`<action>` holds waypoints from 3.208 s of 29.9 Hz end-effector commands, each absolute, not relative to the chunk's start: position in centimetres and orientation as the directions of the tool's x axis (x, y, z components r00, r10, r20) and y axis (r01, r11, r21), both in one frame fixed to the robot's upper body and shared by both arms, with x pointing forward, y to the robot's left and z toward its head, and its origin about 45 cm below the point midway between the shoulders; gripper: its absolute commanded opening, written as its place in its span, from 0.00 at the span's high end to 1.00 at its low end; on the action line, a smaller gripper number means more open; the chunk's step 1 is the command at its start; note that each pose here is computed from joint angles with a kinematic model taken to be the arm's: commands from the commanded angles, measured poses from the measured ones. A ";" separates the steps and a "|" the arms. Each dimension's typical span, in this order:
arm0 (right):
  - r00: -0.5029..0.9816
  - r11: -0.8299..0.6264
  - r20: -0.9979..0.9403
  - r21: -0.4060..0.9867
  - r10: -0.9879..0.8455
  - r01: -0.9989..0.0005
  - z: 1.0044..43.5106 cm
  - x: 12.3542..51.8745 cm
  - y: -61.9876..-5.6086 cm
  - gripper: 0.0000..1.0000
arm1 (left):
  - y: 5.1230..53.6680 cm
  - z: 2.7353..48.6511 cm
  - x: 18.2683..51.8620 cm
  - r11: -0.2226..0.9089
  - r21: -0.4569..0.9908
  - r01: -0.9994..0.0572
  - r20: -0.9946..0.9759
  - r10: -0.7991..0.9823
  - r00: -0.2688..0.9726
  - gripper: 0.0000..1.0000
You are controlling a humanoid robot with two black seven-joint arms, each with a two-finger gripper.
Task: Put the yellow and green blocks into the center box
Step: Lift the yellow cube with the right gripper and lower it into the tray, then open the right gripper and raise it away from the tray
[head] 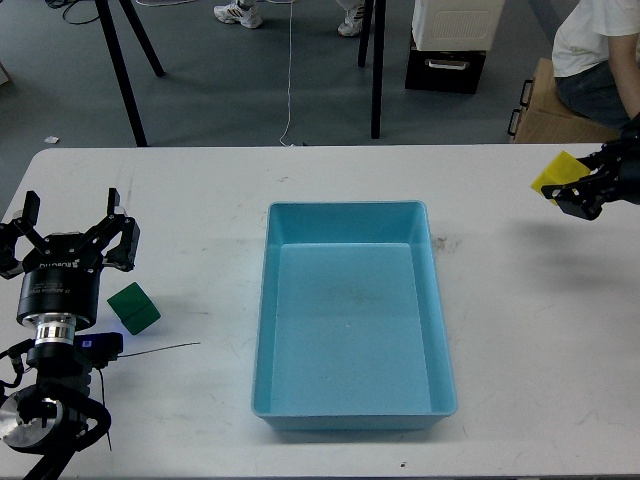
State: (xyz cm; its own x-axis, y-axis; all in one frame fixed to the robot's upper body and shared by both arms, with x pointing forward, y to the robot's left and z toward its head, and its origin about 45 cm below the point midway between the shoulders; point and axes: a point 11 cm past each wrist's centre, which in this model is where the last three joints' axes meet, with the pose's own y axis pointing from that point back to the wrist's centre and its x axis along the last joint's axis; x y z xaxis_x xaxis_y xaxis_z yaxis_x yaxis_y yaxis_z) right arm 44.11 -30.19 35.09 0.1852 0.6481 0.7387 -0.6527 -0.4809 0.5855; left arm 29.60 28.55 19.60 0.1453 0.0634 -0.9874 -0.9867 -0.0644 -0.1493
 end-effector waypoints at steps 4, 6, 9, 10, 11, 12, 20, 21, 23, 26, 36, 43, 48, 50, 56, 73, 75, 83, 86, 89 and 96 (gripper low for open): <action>-0.065 -0.614 0.680 0.611 0.730 -0.500 38.2 41.8 -19.5 0.98 | 28.6 19.6 29.6 -0.066 -0.150 -0.987 -0.987 0.063 0.146 0.00; -0.114 -0.601 0.624 0.662 0.773 -0.448 37.5 41.1 -17.1 0.98 | 28.6 19.6 29.6 -0.064 -0.149 -0.987 -0.987 0.064 0.145 0.00; -0.153 -0.573 0.561 0.728 0.814 -0.376 35.2 40.1 -14.5 0.98 | 28.5 19.6 29.6 -0.065 -0.149 -0.987 -0.987 0.063 0.145 0.00; -0.164 -0.569 0.549 0.743 0.819 -0.353 34.4 39.8 -13.8 0.98 | 28.5 19.6 29.6 -0.065 -0.149 -0.987 -0.987 0.063 0.145 0.00; -0.179 -0.565 0.537 0.757 0.824 -0.328 33.7 39.4 -12.8 0.98 | 28.6 19.6 29.6 -0.066 -0.150 -0.987 -0.987 0.063 0.146 0.00; -0.191 -0.560 0.527 0.771 0.828 -0.303 32.9 38.9 -12.0 0.98 | 28.6 19.6 29.6 -0.066 -0.150 -0.987 -0.987 0.063 0.146 0.00; -0.220 -0.475 0.439 0.868 0.871 -0.146 25.8 35.9 -9.2 0.97 | 29.1 20.2 30.0 -0.075 -0.167 -0.983 -0.984 0.071 0.161 0.00; -0.213 -0.467 0.434 0.874 0.875 -0.137 25.1 35.8 -9.2 0.96 | 29.1 20.4 30.2 -0.073 -0.173 -0.982 -0.983 0.072 0.167 0.00; -0.195 -0.455 0.427 0.881 0.883 -0.129 23.9 35.8 -9.5 0.95 | 29.0 20.7 30.4 -0.071 -0.181 -0.981 -0.982 0.074 0.176 0.00; -0.186 -0.451 0.428 0.886 0.885 -0.108 22.6 35.4 -9.1 0.92 | 29.0 21.0 30.7 -0.069 -0.184 -0.980 -0.981 0.080 0.179 0.00; -0.115 -0.441 0.429 0.891 0.896 -0.108 20.0 35.9 -9.8 0.22 | 28.9 21.5 31.1 -0.064 -0.194 -0.979 -0.979 0.084 0.188 0.00; 0.007 -0.502 0.506 0.858 0.863 -0.109 20.9 36.5 -9.7 0.04 | 30.1 23.0 32.3 -0.018 -0.247 -0.969 -0.946 0.223 0.237 0.00; 0.077 -0.609 0.631 0.768 0.772 -0.197 24.4 39.2 -9.5 0.02 | 31.8 25.7 33.2 0.089 -0.312 -0.946 -0.821 0.475 0.316 0.00; 0.113 -0.688 0.719 0.691 0.686 -0.220 26.5 39.7 -8.8 0.02 | 33.1 27.0 33.5 0.133 -0.320 -0.938 -0.723 0.605 0.333 0.00; 0.235 -0.907 0.935 0.325 0.265 -0.269 33.2 40.7 -5.7 0.02 | 40.2 31.2 35.7 0.062 -0.289 -0.955 -0.476 0.856 0.200 0.00; 0.504 -0.881 0.730 -0.309 -0.461 -0.358 41.1 41.6 -4.4 0.02 | 37.7 34.4 38.3 0.569 0.025 -0.822 0.849 0.422 0.318 0.00; 0.506 -0.835 0.671 -0.368 -0.543 -0.408 41.4 42.3 -6.1 0.02 | 37.7 33.7 38.4 0.547 0.051 -0.835 0.916 0.308 0.257 0.00; 0.434 -0.690 0.546 -0.469 -0.717 -0.551 40.4 41.9 -15.9 0.02 | 36.1 28.6 37.2 0.574 0.236 -0.784 0.949 0.036 0.312 0.00; 0.397 -0.650 0.530 -0.475 -0.749 -0.593 39.5 40.6 -19.6 0.02 | 36.9 26.4 35.6 0.556 0.396 -0.731 0.913 -0.148 0.381 0.00; 0.355 -0.597 0.509 -0.461 -0.784 -0.656 37.9 39.4 -23.8 0.02 | 35.3 24.6 34.6 0.555 0.539 -0.634 0.842 -0.346 0.414 0.00; 0.260 -0.429 0.392 -0.441 -0.882 -0.788 33.8 37.1 -30.3 0.02 | 33.8 22.6 34.3 0.445 0.764 -0.466 0.642 -0.590 0.489 0.00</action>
